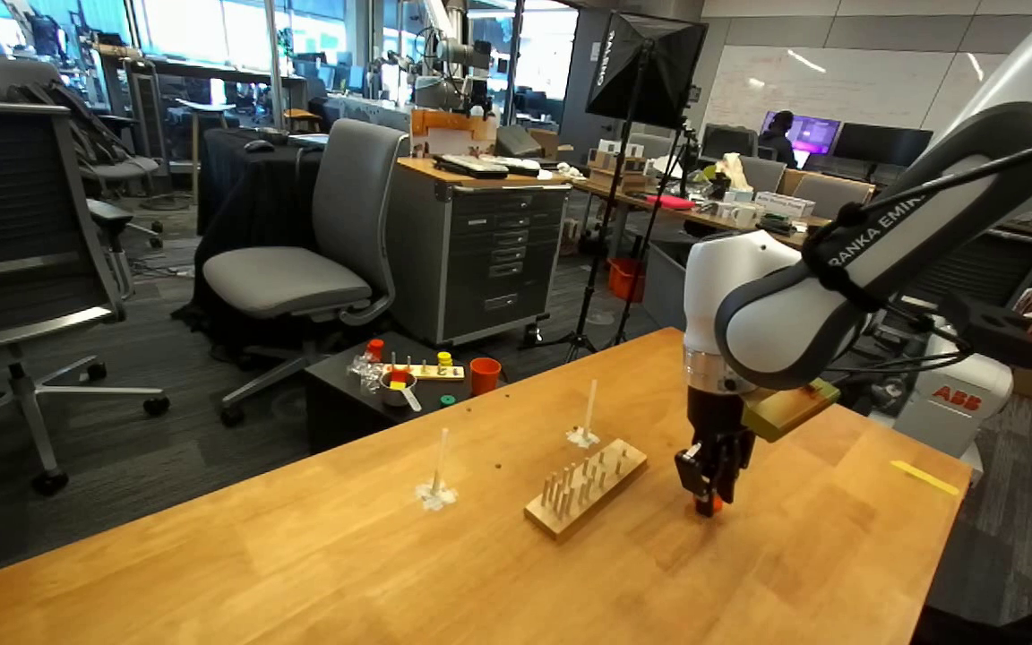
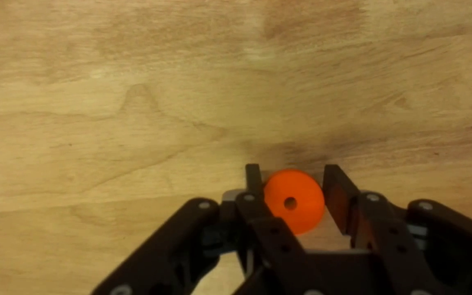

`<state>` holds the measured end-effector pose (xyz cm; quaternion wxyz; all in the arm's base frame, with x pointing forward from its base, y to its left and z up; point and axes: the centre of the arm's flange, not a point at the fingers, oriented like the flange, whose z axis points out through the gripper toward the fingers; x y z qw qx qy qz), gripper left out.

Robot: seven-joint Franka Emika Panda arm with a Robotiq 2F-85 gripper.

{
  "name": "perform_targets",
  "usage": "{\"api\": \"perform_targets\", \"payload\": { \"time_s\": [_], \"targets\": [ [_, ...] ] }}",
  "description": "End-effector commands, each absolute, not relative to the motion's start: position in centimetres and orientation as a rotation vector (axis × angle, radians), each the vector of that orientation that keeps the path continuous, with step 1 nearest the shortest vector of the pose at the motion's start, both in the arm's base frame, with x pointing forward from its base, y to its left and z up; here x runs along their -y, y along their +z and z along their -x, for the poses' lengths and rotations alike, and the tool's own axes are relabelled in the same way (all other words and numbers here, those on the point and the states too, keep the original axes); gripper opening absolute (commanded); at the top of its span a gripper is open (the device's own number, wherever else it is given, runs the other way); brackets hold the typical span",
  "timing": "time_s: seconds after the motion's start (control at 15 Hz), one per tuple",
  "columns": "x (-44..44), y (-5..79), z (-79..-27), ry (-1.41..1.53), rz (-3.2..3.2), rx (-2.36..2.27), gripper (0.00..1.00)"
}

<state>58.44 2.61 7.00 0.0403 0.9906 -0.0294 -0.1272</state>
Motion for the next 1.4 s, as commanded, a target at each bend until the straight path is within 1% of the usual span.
{"api": "perform_targets", "payload": {
  "time_s": [0.0,0.33,0.8,1.33],
  "targets": [
    [-3.0,10.4,-59.4,-0.315,-3.017,0.089,0.17],
    [-3.7,12.6,-62.2,-0.239,-3.039,0.093,0.17],
    [-5.6,12.8,-66.4,-0.2,-3.069,0.095,0.17],
    [-8.8,11.6,-68.4,-0.239,-3.139,0.071,0.17]
  ]
}}
